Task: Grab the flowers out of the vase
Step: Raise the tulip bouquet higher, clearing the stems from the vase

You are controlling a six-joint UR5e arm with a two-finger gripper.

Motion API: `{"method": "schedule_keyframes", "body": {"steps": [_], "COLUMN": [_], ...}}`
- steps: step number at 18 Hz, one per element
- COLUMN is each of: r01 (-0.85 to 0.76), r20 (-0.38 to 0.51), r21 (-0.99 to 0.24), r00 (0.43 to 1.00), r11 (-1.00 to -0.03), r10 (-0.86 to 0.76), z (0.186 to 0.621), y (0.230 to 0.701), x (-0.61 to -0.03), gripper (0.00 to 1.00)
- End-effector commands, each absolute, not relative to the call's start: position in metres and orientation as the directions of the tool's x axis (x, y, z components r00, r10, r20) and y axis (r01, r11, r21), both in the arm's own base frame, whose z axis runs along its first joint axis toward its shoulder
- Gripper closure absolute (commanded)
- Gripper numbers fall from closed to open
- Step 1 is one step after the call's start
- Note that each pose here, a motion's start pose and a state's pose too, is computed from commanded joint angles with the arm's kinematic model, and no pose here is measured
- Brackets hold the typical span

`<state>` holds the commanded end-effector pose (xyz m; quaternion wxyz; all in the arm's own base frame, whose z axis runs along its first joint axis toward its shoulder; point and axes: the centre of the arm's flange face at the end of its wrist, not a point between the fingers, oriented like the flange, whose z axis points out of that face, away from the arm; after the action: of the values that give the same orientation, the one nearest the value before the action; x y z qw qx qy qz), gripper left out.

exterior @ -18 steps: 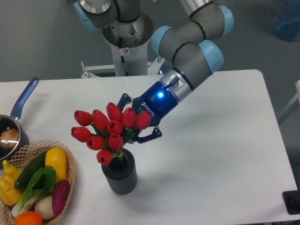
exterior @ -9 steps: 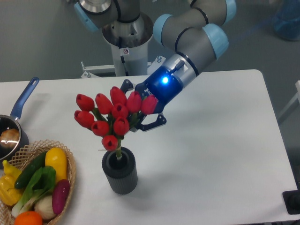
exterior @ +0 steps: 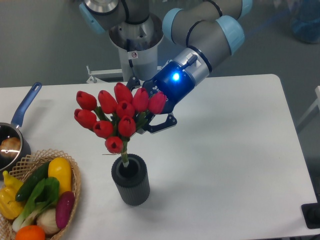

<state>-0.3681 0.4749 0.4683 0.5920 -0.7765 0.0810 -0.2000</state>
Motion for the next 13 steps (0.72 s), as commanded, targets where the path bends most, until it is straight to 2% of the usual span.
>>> {"method": "schedule_keyframes", "body": {"steps": [13], "r01": [0.111], "r20": [0.199], "r21": [-0.957], "r00": [0.924], "r11": [-0.27], "r10": [-0.326], "z": [0.499], "y": [0.467], "x": [-0.39], "gripper": [0.56]}}
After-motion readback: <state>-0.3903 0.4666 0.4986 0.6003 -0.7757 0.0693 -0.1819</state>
